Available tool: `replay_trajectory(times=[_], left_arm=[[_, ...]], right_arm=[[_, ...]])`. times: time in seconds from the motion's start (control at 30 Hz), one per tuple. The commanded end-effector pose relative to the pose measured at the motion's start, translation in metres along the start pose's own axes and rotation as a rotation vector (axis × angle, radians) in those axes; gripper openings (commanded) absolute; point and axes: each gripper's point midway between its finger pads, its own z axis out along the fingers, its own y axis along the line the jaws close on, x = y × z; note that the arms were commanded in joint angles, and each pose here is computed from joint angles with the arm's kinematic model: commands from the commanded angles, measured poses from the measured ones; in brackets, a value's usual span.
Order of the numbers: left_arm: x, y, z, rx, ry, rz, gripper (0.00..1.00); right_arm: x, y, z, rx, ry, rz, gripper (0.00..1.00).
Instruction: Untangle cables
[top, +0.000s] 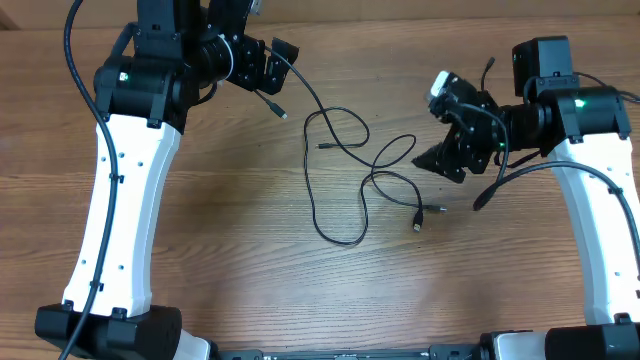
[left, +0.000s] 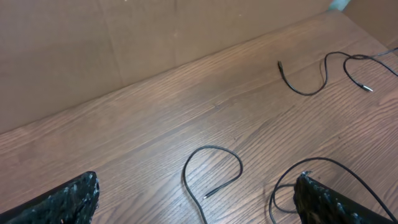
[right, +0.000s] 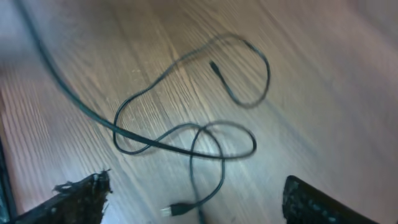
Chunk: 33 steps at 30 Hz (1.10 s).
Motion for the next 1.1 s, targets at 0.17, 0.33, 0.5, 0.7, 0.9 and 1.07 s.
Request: replay_trajectory(times=[0.17,0.33,0.5,0.7,0.9,1.07], left_arm=[[-0.007,-0.01,-0.009,0.046,-0.027,0.015,1.0],[-0.005,-0.01,-0.009,0.047,-0.02,0.012,0.99],[-0.003,-0.01,-0.009,0.047,-0.012,0.008,0.99],[-0.001,-0.006,-0.008,0.025,-0.004,0.01,0.99],[0.002,0.0,-0.009,-0.001,0.01,0.006,1.0],[0.006,0.001,-0.009,-0.005,0.026,0.03,1.0]], right_arm=[[-0.009,0.01,0.029,-0.104,-0.069,-0.191,0.89],[-0.005,0.012,0.054,-0.163,-0.052,-0.202,0.88],[-0.002,0.003,0.073,-0.179,-0.049,-0.205,0.49],[-0.002,0.002,0.075,-0.178,-0.049,-0.201,0.04],[-0.005,0.002,0.071,-0.168,-0.054,-0.166,0.04],[-0.025,0.013,0.052,-0.163,-0.131,-0.169,0.04]])
